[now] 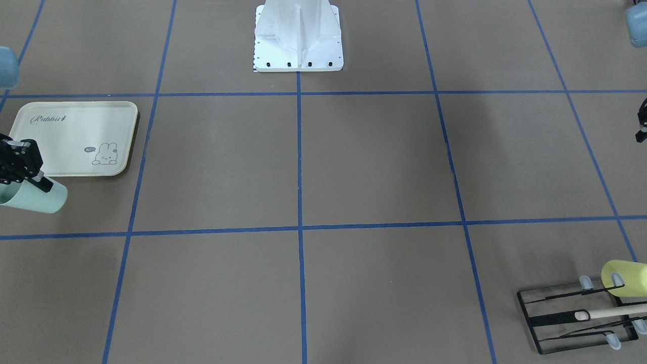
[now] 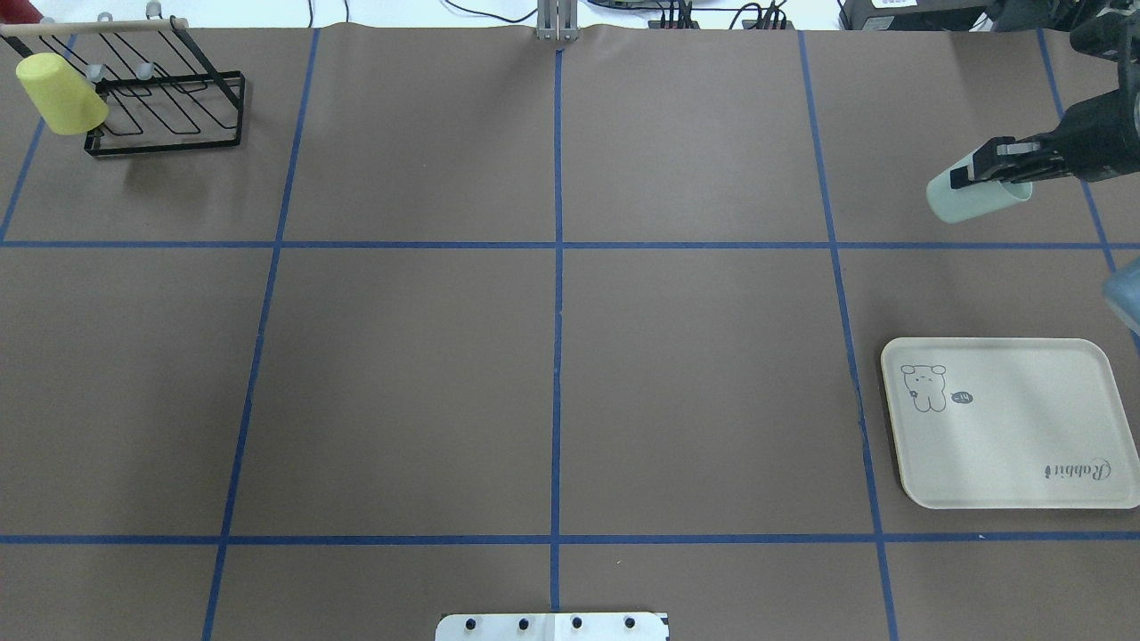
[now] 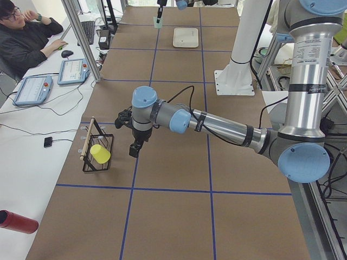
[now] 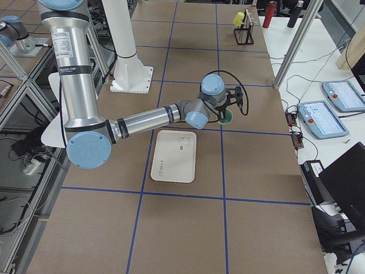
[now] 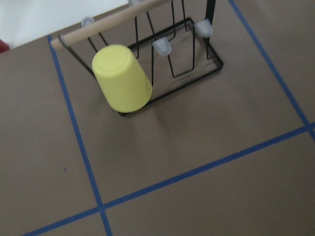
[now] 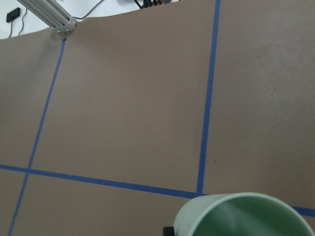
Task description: Left arm grabs green cup and hands to right arm on tray
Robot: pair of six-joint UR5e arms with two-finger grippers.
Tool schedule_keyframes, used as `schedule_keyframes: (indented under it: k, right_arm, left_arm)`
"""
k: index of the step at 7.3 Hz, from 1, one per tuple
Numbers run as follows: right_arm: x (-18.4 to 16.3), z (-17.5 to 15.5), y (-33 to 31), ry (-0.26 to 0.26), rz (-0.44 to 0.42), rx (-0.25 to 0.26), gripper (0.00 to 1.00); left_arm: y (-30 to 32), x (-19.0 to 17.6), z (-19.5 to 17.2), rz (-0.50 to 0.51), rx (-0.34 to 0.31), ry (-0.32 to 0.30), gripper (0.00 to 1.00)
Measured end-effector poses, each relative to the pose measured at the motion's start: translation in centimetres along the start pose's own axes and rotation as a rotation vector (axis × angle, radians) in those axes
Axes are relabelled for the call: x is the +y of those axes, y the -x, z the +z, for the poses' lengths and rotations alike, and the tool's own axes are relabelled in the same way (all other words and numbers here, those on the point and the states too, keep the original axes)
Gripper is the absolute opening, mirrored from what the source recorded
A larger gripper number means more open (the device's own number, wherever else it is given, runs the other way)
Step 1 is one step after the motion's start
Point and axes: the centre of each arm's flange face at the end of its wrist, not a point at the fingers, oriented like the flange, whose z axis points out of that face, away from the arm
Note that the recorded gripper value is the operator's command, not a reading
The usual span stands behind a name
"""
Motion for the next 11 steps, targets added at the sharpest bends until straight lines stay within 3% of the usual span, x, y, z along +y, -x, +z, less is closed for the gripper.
schedule_keyframes:
  k: [2,5,6,8,11]
  right_arm:
    - [1.2,-0.2,-1.8,0.056,-0.019,0.068,0.00]
    - [6.7,-2.2,-1.1,0.107,-0.025,0.173,0.00]
    - [9.0,-1.5,-1.4,0.117,-0.044,0.237,0.00]
    - [12.7,0.4,-2.1,0.159,-0.076,0.320,0.00]
    - [16.8,2.8,-2.0,0.222,-0.125,0.368,0.00]
  left_arm:
    - [4.2,3.8,0.2,-0.053,0.003,0.080,1.00]
    - [8.7,8.9,-0.3,-0.183,0.065,0.078,1.00]
    - [9.1,9.4,-0.3,-0.200,0.071,0.078,1.00]
    - [9.2,10.0,-0.2,-0.213,0.076,0.080,1.00]
    - [9.1,10.4,-0.2,-0.216,0.077,0.081,1.00]
